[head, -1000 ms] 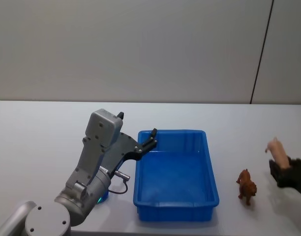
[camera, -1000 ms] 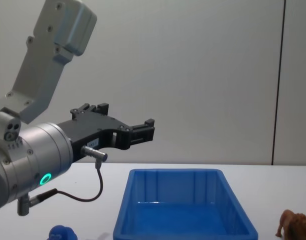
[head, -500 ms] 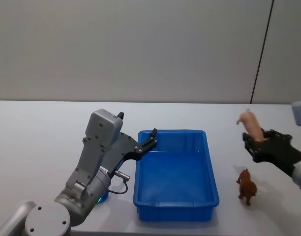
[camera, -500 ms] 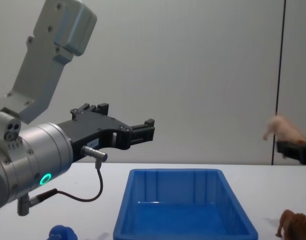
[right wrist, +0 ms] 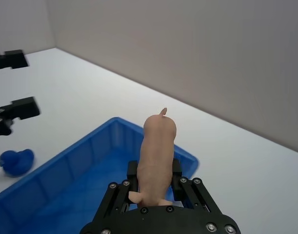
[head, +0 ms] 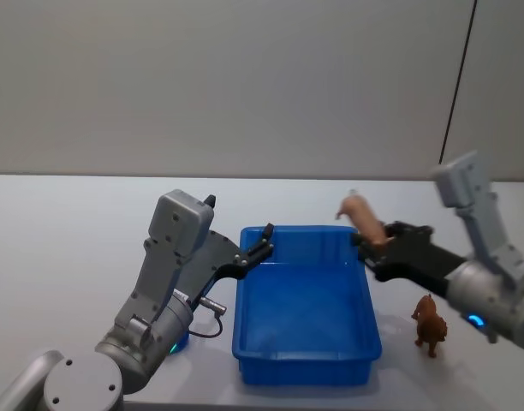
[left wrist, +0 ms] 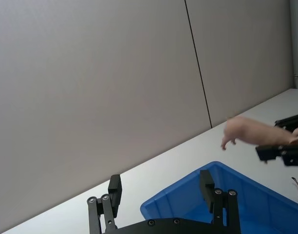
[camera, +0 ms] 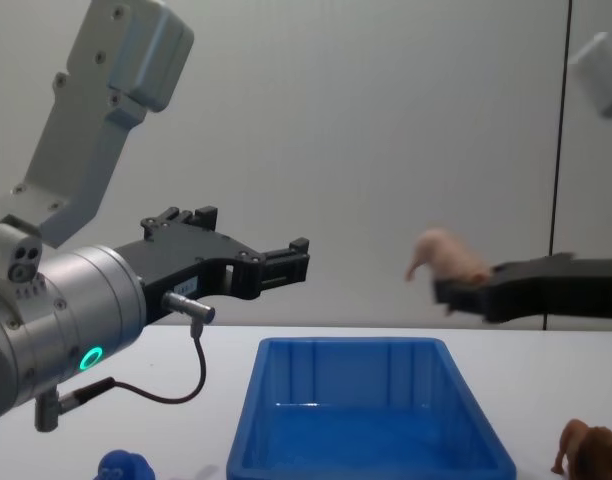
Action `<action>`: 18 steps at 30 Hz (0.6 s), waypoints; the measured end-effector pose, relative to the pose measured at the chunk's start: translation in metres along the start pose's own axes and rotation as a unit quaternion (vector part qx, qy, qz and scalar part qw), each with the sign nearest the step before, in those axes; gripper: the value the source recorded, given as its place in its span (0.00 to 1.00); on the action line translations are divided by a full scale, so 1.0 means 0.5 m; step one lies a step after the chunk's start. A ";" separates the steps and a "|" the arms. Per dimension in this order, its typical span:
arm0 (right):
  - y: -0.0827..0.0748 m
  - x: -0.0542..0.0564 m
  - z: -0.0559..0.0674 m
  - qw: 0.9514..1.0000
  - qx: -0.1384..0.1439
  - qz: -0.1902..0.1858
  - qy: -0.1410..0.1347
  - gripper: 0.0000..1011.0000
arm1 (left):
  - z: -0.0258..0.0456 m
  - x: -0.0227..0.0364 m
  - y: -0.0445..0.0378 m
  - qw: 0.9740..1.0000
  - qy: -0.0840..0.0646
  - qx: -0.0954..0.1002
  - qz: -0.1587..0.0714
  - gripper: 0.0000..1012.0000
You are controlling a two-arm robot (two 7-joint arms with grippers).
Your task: Pick up the two dolls from the table and place them into the box.
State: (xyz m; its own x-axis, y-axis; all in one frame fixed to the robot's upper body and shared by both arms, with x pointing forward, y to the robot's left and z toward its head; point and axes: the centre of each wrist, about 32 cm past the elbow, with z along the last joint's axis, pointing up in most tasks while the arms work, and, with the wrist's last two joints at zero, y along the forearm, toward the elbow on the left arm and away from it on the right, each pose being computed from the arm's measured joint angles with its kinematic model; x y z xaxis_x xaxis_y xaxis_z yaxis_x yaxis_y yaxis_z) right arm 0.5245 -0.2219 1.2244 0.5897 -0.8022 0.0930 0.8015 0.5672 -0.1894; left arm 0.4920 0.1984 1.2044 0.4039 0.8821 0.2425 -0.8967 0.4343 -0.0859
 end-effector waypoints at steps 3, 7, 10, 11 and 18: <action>0.020 -0.015 0.002 1.000 -0.011 0.021 0.000 0.36 | 0.000 0.000 0.000 1.000 0.000 0.000 0.000 0.99; 0.042 -0.032 0.001 0.999 -0.024 0.039 -0.002 0.46 | 0.000 0.000 0.000 1.000 0.000 0.000 0.000 0.99; 0.057 -0.044 -0.003 0.998 -0.035 0.047 -0.004 0.54 | 0.000 0.000 0.000 1.000 0.000 0.000 0.000 0.99; 0.060 -0.047 -0.004 0.998 -0.037 0.049 -0.005 0.57 | 0.000 0.000 0.000 1.000 0.000 0.000 0.000 0.99; 0.084 -0.068 -0.012 0.997 -0.052 0.057 -0.008 0.78 | 0.000 0.000 0.000 1.000 0.000 0.000 0.000 0.99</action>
State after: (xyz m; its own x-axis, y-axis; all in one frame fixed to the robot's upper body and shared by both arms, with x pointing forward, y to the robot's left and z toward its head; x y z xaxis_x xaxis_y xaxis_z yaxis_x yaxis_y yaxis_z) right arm 0.5377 -0.1721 1.2072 0.6788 -0.7300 0.0796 0.7148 0.6321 -0.2992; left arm 0.4920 0.1984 1.2044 0.4040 0.8820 0.2425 -0.8966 0.4343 -0.0859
